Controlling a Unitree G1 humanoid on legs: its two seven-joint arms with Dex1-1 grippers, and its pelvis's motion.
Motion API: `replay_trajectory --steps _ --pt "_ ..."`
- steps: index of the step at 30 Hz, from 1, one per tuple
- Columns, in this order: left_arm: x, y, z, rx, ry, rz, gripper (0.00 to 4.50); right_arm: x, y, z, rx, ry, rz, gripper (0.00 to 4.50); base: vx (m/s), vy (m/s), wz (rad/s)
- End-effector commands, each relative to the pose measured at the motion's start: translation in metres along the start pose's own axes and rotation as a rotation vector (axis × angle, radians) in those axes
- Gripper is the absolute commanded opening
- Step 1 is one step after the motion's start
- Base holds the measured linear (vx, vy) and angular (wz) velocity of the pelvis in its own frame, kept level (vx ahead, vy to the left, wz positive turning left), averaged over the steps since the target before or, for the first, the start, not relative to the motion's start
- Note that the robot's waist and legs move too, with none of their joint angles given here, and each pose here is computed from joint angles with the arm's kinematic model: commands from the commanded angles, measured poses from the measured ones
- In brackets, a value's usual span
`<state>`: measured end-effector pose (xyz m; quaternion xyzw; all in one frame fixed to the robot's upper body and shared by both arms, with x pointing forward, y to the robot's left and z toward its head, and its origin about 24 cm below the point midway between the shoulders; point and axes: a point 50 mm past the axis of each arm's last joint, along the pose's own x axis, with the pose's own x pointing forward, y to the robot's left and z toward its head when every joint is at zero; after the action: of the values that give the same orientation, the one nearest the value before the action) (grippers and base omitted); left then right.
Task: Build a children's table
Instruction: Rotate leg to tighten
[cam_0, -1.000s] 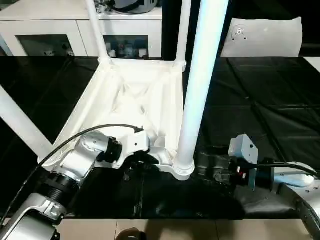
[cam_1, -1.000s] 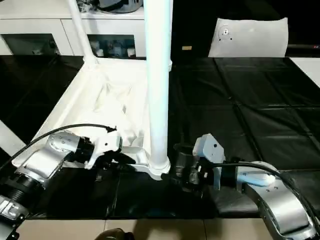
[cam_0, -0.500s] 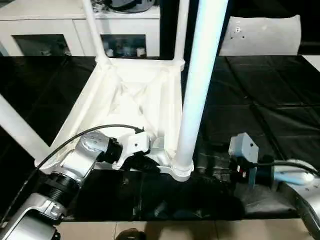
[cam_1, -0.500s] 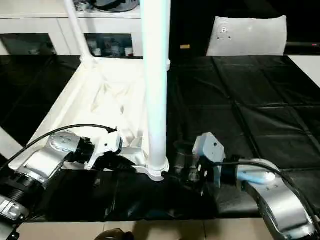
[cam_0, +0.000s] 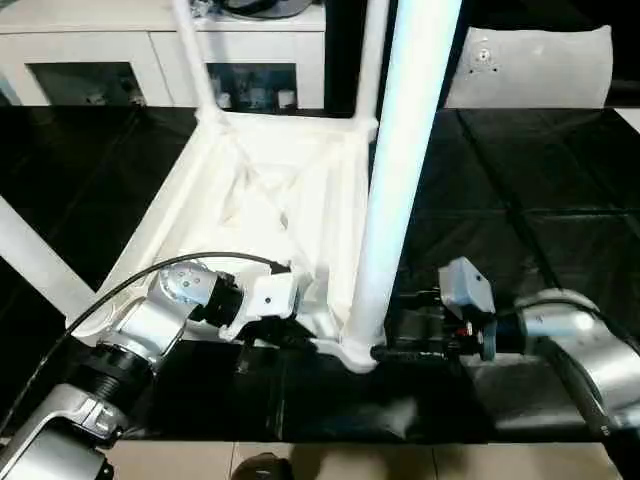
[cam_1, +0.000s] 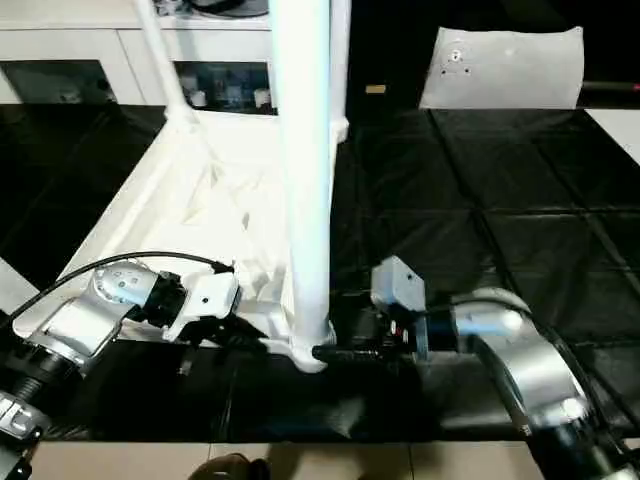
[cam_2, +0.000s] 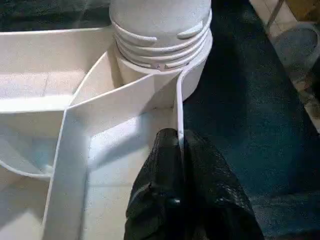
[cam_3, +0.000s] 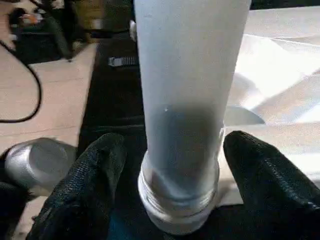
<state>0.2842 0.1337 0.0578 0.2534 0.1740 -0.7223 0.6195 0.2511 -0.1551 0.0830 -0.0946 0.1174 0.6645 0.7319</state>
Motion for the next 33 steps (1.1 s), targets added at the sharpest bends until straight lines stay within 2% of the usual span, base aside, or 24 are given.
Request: replay_trajectory --steps 1,3,5,7,10,13,15,22,27,33 --pt "0.004 -0.002 0.006 0.052 0.016 -0.073 0.0 0.001 -0.002 0.001 0.004 -0.009 0.027 3.11 0.0 0.0 0.0" --pt "0.004 -0.002 0.006 0.05 0.016 -0.076 0.0 0.001 -0.004 0.001 0.013 -0.01 0.047 3.04 0.0 0.0 0.0" --pt "0.003 -0.002 0.005 0.049 0.017 -0.078 0.0 0.002 -0.005 0.001 0.013 -0.009 0.06 2.75 0.0 0.0 0.0" --pt "0.003 -0.002 0.005 0.045 0.017 -0.08 0.0 0.003 -0.007 0.001 0.024 -0.019 0.072 2.72 0.0 0.0 0.0" --pt "0.002 -0.002 0.004 0.036 0.015 -0.088 0.0 0.006 -0.01 0.002 0.039 -0.037 0.1 2.32 0.0 0.0 0.0" --pt "0.002 -0.003 0.003 0.026 0.018 -0.095 0.0 0.009 -0.011 0.003 0.051 -0.045 0.125 2.24 0.0 0.0 0.0" --pt "0.001 -0.003 0.003 0.018 0.014 -0.095 0.0 0.011 -0.01 0.002 0.064 -0.053 0.142 2.02 0.0 0.0 0.0" --pt "-0.001 -0.001 0.003 -0.009 0.0 -0.083 0.0 0.016 -0.004 0.002 0.105 -0.083 0.193 1.9 0.0 0.0 0.0" --pt "0.0 0.001 0.004 -0.062 -0.027 -0.015 0.0 0.022 0.007 0.004 0.179 -0.138 0.211 1.9 0.0 0.0 0.0" --pt "0.009 0.005 0.018 -0.125 -0.101 0.096 0.0 0.024 0.027 0.001 0.262 -0.171 0.197 1.9 0.0 0.0 0.0"
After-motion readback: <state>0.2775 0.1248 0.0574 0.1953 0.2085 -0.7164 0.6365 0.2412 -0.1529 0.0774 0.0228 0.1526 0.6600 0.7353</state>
